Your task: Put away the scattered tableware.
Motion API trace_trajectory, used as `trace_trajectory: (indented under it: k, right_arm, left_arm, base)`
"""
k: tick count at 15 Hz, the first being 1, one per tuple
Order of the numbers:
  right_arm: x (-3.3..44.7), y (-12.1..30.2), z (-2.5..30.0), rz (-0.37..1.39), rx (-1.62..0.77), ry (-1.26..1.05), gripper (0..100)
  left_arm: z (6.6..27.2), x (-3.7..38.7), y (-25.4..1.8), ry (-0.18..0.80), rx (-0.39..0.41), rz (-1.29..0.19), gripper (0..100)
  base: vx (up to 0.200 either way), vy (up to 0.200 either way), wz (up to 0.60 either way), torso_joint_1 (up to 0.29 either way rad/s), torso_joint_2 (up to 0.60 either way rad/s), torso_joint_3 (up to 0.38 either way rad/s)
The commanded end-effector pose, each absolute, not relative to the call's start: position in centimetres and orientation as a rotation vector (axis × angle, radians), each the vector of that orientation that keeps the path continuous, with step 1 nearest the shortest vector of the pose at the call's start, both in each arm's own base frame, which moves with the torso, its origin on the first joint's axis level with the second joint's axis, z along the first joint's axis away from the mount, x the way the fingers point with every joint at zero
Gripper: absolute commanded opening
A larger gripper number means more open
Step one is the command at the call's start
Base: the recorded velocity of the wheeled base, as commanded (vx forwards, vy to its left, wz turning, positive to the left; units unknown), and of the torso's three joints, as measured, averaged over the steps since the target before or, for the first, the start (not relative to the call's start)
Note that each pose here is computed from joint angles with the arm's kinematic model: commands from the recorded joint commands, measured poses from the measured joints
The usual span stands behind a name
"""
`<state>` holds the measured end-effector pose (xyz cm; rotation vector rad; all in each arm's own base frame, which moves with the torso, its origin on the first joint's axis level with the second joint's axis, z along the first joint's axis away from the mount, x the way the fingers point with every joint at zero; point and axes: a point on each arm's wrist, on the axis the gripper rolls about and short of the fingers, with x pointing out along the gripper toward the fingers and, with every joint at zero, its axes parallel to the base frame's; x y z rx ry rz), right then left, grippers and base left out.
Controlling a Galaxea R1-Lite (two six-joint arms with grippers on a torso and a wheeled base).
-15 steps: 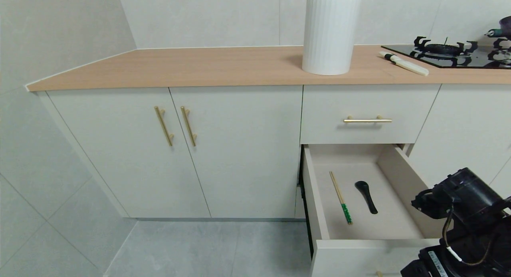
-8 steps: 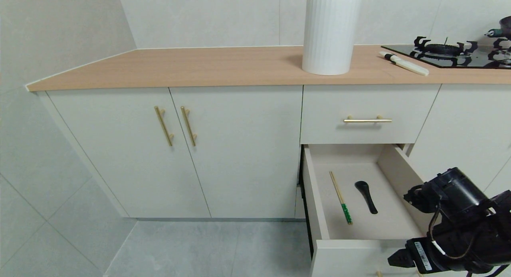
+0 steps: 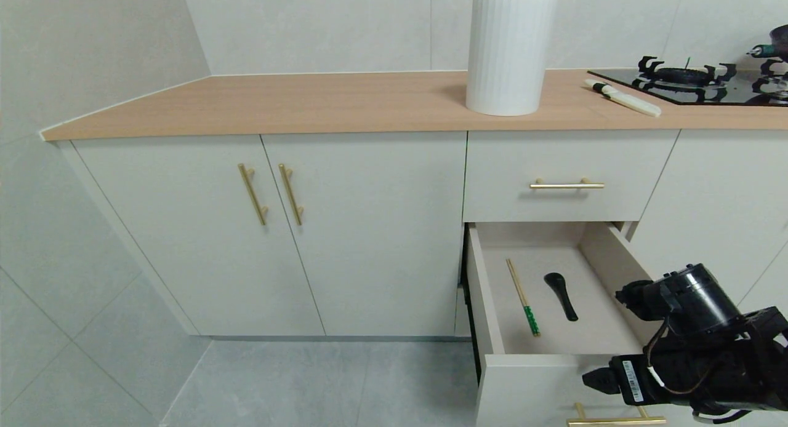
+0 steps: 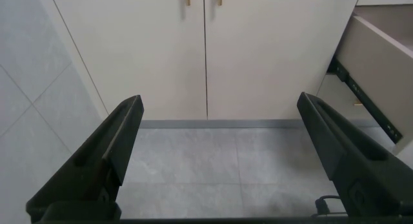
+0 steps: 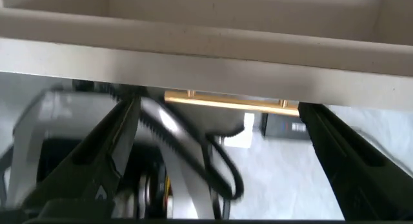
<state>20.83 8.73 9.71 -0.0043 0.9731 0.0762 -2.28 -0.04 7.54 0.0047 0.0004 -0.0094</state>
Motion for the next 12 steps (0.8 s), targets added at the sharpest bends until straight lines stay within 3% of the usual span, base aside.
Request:
trace_trajectory:
  k: [1,12]
  right_arm:
    - [20.9,8.8,9.0,0.065,-0.002,0.960,100]
    - [24.0,9.2,5.8,-0.048,0.057,0.723,100]
  left_arm:
    - [7.5,-2.3,0.0,0.000,0.005,-0.009,100]
    - [7.5,-2.3,0.0,0.000,0.005,-0.008,100]
  base:
    - [0.000,0.000,0.00,0.000,0.00,0.000]
    - [0.000,0.000,0.00,0.000,0.00,0.000]
